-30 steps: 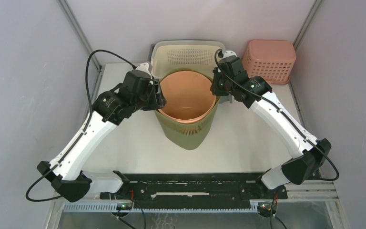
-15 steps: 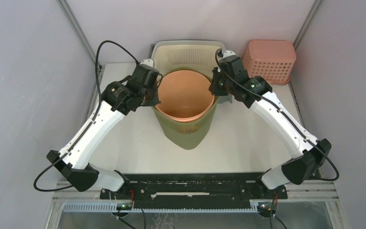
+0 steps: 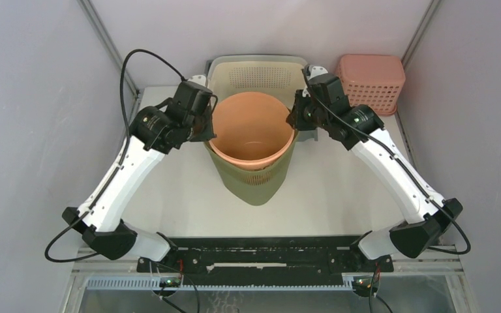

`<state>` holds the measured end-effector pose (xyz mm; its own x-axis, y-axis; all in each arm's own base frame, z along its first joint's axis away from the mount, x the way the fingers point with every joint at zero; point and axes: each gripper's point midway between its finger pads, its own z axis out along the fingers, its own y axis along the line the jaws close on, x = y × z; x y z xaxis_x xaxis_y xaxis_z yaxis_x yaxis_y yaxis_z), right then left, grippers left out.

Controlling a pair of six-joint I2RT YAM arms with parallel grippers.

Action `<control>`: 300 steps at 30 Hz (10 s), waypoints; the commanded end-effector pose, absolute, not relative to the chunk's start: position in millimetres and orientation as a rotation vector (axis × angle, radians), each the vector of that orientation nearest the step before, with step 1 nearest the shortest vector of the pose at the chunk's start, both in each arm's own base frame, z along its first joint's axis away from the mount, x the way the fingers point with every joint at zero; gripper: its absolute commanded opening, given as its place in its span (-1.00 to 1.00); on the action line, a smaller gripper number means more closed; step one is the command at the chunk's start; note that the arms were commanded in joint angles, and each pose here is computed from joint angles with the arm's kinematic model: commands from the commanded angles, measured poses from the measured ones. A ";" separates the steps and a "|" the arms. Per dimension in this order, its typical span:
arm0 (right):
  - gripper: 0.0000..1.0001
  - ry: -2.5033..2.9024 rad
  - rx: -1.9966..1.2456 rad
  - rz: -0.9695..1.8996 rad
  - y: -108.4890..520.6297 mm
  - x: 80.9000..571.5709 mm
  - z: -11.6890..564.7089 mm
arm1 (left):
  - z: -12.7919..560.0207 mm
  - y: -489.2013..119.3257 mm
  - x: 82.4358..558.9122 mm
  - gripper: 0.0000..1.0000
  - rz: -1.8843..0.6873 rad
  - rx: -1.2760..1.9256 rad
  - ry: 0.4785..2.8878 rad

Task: Turn the large container upside down
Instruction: Pick up the container from the container, then place the container at the center of the board, then move the container to the center of the board.

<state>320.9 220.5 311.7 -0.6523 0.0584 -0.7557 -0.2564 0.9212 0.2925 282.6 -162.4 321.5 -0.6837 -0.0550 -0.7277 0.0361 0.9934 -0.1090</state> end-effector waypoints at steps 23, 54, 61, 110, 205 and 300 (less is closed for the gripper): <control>-1.00 1.715 -0.287 0.749 227.8 260.9 484.8 | 463.4 -171.7 263.3 -0.99 -0.489 0.066 1.961; -1.00 1.352 -0.441 0.625 232.6 182.9 576.2 | 563.0 -177.4 219.4 -1.00 -0.750 0.207 1.580; -1.00 1.336 -0.411 0.518 225.5 171.2 586.5 | 568.4 -201.2 227.0 -1.00 -0.790 0.265 1.573; -1.00 1.603 0.205 -0.087 76.3 178.3 395.7 | 404.3 -393.3 211.7 -1.00 -0.894 0.697 1.947; 1.00 1.642 0.486 1.333 65.2 170.0 265.4 | 355.3 -378.9 210.3 -0.15 -0.743 0.666 2.125; 0.50 2.169 -0.006 0.521 123.9 223.3 315.1 | 278.8 -45.4 339.6 0.29 0.158 -0.239 2.267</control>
<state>232.9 121.5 306.8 -0.6249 0.1849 -0.7585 -0.1454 0.9270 0.3457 333.2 -58.0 280.7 -0.6509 -0.1220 -0.7493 -0.1942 0.9809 0.0090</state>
